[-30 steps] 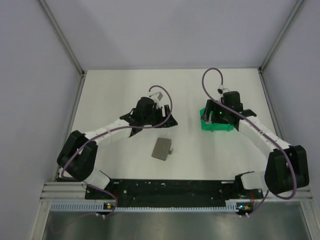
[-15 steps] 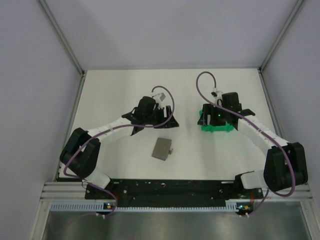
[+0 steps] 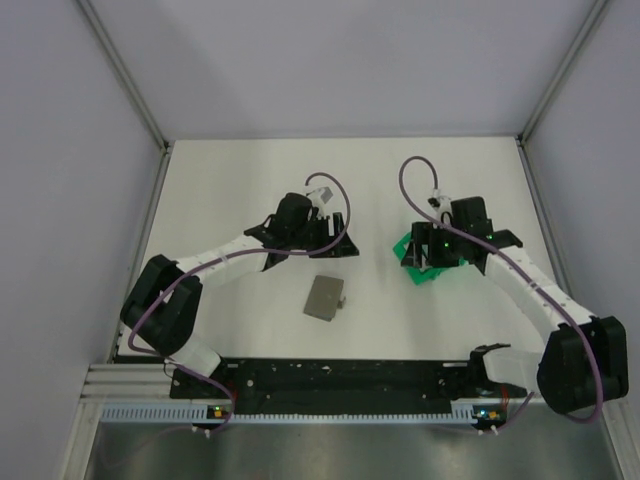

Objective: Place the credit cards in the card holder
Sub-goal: Move the card holder to the center of the board.

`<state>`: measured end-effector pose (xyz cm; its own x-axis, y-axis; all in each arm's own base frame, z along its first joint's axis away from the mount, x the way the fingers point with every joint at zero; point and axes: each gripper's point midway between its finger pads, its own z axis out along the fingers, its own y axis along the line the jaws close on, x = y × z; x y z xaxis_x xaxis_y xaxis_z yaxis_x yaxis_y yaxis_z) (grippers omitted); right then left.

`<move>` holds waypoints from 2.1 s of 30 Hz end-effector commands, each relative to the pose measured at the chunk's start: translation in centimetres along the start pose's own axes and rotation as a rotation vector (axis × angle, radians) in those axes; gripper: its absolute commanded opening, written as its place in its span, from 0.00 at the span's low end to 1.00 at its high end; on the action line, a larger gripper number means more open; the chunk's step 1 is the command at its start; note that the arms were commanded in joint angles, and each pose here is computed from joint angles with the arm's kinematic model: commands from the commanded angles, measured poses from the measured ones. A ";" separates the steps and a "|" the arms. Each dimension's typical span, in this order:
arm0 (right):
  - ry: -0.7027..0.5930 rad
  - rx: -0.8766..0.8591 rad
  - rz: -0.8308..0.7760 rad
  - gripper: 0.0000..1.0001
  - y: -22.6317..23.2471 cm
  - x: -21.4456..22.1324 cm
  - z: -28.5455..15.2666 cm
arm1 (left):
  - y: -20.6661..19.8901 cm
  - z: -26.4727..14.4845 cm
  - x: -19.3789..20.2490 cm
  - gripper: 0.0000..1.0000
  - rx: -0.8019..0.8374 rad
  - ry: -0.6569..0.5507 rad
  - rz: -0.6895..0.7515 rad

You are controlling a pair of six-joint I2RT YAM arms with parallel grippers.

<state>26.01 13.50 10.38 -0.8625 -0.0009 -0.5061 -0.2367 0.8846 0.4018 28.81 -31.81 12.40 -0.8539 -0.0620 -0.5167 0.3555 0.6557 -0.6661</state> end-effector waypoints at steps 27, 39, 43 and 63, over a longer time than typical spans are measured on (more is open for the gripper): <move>-0.179 0.381 0.100 0.73 -15.3 -11.1 -1.8 | -3.2 0.7 -0.8 0.72 0.125 -0.001 0.072; -0.142 0.089 0.081 0.59 -11.0 -10.3 1.0 | -3.1 2.2 -0.2 0.71 0.159 0.053 0.086; -0.129 0.067 0.055 0.59 -9.4 -9.8 1.4 | -2.7 2.8 0.3 0.72 0.161 0.073 0.073; -0.311 0.111 0.072 0.67 -4.9 -10.6 -5.7 | -2.2 4.8 3.1 0.70 0.168 0.139 0.002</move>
<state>32.78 5.81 12.94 -0.7934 0.1830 -0.5806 -0.0403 0.9358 0.3501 27.25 -35.95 9.18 -0.9016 0.0497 -0.4296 0.3827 0.5545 -0.7390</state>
